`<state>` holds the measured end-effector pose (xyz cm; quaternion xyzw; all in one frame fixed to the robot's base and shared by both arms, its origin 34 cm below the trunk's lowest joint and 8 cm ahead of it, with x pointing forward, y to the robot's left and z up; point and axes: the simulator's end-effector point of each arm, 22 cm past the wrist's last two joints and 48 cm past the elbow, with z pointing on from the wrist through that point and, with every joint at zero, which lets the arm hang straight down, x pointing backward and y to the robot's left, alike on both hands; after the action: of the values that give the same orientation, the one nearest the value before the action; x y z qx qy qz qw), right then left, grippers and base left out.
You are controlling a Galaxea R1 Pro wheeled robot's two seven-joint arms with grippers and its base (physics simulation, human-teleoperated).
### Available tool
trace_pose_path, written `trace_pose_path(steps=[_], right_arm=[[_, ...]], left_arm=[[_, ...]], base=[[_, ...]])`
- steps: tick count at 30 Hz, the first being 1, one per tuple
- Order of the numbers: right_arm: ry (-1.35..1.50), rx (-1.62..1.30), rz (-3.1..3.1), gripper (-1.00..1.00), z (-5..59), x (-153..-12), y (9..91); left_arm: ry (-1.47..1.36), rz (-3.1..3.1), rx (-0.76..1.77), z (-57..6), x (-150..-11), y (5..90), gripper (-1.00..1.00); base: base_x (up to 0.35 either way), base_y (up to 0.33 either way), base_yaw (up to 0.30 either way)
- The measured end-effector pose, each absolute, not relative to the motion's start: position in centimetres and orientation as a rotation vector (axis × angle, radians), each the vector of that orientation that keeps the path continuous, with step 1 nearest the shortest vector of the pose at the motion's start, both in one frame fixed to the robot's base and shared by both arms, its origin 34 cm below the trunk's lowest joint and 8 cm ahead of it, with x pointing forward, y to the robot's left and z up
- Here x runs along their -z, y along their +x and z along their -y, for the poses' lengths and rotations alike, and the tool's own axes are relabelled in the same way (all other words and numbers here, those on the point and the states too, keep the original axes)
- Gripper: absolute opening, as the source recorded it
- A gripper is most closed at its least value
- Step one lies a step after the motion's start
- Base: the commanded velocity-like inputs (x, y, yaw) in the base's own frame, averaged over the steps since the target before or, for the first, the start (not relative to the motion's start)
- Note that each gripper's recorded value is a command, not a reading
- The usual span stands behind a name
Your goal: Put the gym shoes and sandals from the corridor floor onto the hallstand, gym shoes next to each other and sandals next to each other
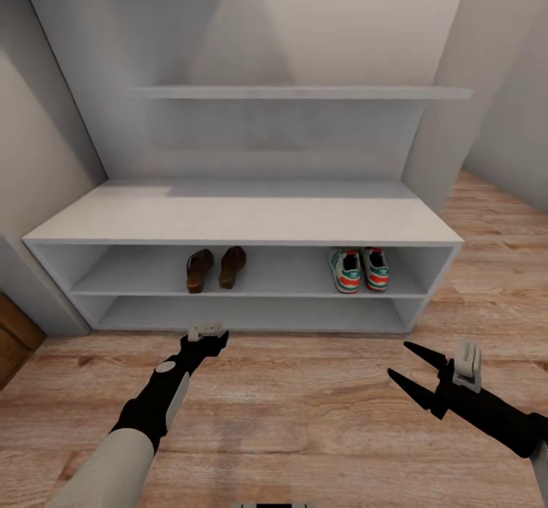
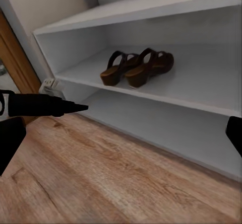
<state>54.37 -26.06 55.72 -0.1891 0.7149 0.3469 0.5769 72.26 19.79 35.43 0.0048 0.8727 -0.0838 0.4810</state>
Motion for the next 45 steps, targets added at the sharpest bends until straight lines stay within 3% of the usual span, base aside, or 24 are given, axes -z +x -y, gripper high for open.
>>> trace_pose_path(steps=[45], right_arm=[[-0.427,-0.781,-1.707,1.00,26.06,-54.85,54.90]], left_arm=[[0.025,-2.114,0.212,-19.86,-35.60,72.00,1.00]], base=[[-0.001,0.000,0.000]])
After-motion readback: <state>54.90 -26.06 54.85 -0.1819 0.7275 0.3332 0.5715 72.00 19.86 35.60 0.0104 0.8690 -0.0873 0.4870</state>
